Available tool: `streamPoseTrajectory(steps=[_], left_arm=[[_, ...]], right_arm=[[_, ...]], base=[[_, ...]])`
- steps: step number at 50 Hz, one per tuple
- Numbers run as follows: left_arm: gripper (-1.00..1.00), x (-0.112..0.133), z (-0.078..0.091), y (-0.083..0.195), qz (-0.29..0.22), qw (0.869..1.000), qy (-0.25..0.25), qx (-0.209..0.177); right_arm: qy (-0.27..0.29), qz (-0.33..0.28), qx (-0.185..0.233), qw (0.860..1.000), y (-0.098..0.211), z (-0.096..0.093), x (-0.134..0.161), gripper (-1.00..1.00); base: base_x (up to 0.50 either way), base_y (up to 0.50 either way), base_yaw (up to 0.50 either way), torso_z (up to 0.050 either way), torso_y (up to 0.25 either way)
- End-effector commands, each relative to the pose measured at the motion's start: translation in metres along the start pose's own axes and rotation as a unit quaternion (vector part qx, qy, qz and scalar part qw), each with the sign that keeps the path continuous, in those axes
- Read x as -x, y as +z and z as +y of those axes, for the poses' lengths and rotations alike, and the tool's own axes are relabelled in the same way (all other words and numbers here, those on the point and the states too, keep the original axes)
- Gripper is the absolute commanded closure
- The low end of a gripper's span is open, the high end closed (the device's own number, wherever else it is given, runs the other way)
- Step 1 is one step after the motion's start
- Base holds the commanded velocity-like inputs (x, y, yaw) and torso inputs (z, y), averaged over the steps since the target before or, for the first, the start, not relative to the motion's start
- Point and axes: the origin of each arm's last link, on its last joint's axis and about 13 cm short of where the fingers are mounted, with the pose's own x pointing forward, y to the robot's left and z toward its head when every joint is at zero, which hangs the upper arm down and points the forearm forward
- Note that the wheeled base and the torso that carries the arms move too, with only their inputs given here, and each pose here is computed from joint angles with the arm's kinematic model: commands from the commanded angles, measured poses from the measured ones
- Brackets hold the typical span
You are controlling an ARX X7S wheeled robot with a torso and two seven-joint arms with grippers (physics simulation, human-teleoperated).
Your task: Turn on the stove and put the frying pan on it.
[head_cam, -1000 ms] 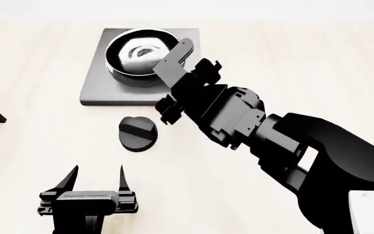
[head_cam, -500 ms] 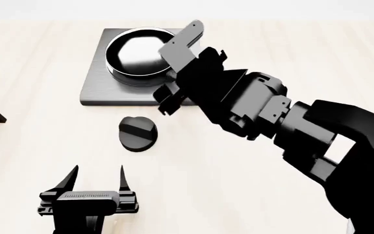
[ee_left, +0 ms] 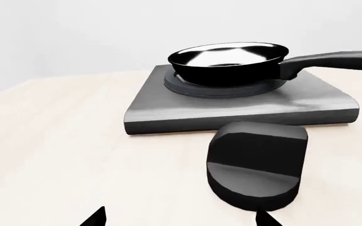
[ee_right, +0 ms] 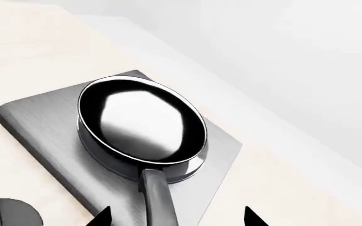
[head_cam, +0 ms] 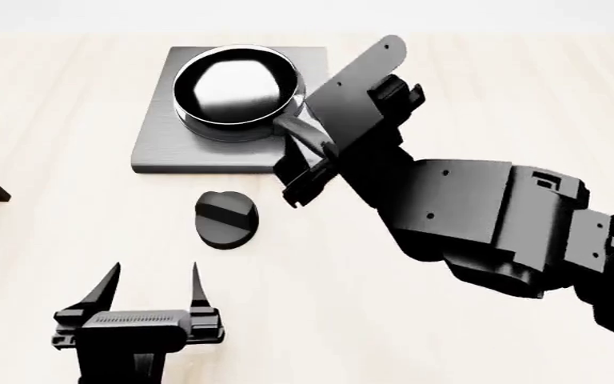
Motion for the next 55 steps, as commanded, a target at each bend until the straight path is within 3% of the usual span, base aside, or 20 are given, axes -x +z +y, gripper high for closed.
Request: streamPoseTrajectory(steps=[1, 7, 11, 21, 27, 28, 31, 37, 38, 41, 44, 52, 53, 55], left_arm=[[-1.0, -0.002, 0.002, 0.012, -0.034, 0.999, 0.001, 0.01], [-1.0, -0.002, 0.004, 0.019, -0.058, 0.998, 0.005, 0.029], [-1.0, -0.002, 0.005, 0.025, -0.081, 0.996, 0.014, 0.027], [-1.0, 0.003, 0.012, 0.043, -0.158, 0.986, 0.046, 0.043], [-1.0, 0.008, 0.016, 0.051, -0.194, 0.979, 0.054, 0.043], [-1.0, 0.009, 0.018, 0.054, -0.205, 0.976, 0.061, 0.049], [-1.0, 0.012, 0.021, 0.058, -0.222, 0.971, 0.071, 0.05], [-1.0, 0.02, 0.021, 0.062, -0.267, 0.96, 0.068, 0.051], [-1.0, 0.021, 0.022, 0.065, -0.272, 0.958, 0.067, 0.058], [-1.0, 0.023, 0.024, 0.068, -0.286, 0.953, 0.075, 0.073], [-1.0, 0.026, 0.026, 0.072, -0.314, 0.942, 0.089, 0.08], [-1.0, 0.04, 0.029, 0.083, -0.39, 0.91, 0.107, 0.088], [-1.0, 0.04, 0.03, 0.083, -0.392, 0.91, 0.107, 0.088], [-1.0, 0.04, 0.03, 0.083, -0.395, 0.907, 0.112, 0.09]], right_arm=[[-0.031, -0.097, -0.011, 0.995, -0.001, 0.009, 0.055, -1.0], [-0.064, -0.102, -0.028, 0.992, -0.027, 0.014, 0.075, -1.0], [-0.096, -0.114, -0.061, 0.987, -0.039, 0.014, 0.092, -1.0], [-0.216, -0.145, -0.09, 0.961, -0.06, 0.014, 0.129, -1.0], [-0.285, -0.177, -0.103, 0.937, -0.065, 0.014, 0.154, -1.0], [-0.306, -0.193, -0.103, 0.927, -0.069, 0.016, 0.164, -1.0], [-0.316, -0.2, -0.11, 0.921, -0.072, 0.019, 0.172, -1.0], [-0.373, -0.219, -0.108, 0.895, -0.081, 0.023, 0.192, -1.0], [-0.379, -0.236, -0.125, 0.886, -0.082, 0.023, 0.197, -1.0], [-0.411, -0.258, -0.115, 0.867, -0.088, 0.025, 0.201, -1.0], [-0.431, -0.297, -0.12, 0.843, -0.088, 0.023, 0.209, -1.0], [-0.451, -0.351, -0.124, 0.811, -0.092, 0.029, 0.226, -1.0], [-0.46, -0.357, -0.125, 0.803, -0.092, 0.029, 0.228, -1.0], [-0.459, -0.361, -0.125, 0.802, -0.092, 0.029, 0.23, -1.0]], base=[[0.0, 0.0, 0.0, 0.0, 0.0], [0.0, 0.0, 0.0, 0.0, 0.0], [0.0, 0.0, 0.0, 0.0, 0.0], [0.0, 0.0, 0.0, 0.0, 0.0], [0.0, 0.0, 0.0, 0.0, 0.0], [0.0, 0.0, 0.0, 0.0, 0.0], [0.0, 0.0, 0.0, 0.0, 0.0], [0.0, 0.0, 0.0, 0.0, 0.0], [0.0, 0.0, 0.0, 0.0, 0.0], [0.0, 0.0, 0.0, 0.0, 0.0], [0.0, 0.0, 0.0, 0.0, 0.0], [0.0, 0.0, 0.0, 0.0, 0.0], [0.0, 0.0, 0.0, 0.0, 0.0], [0.0, 0.0, 0.0, 0.0, 0.0]])
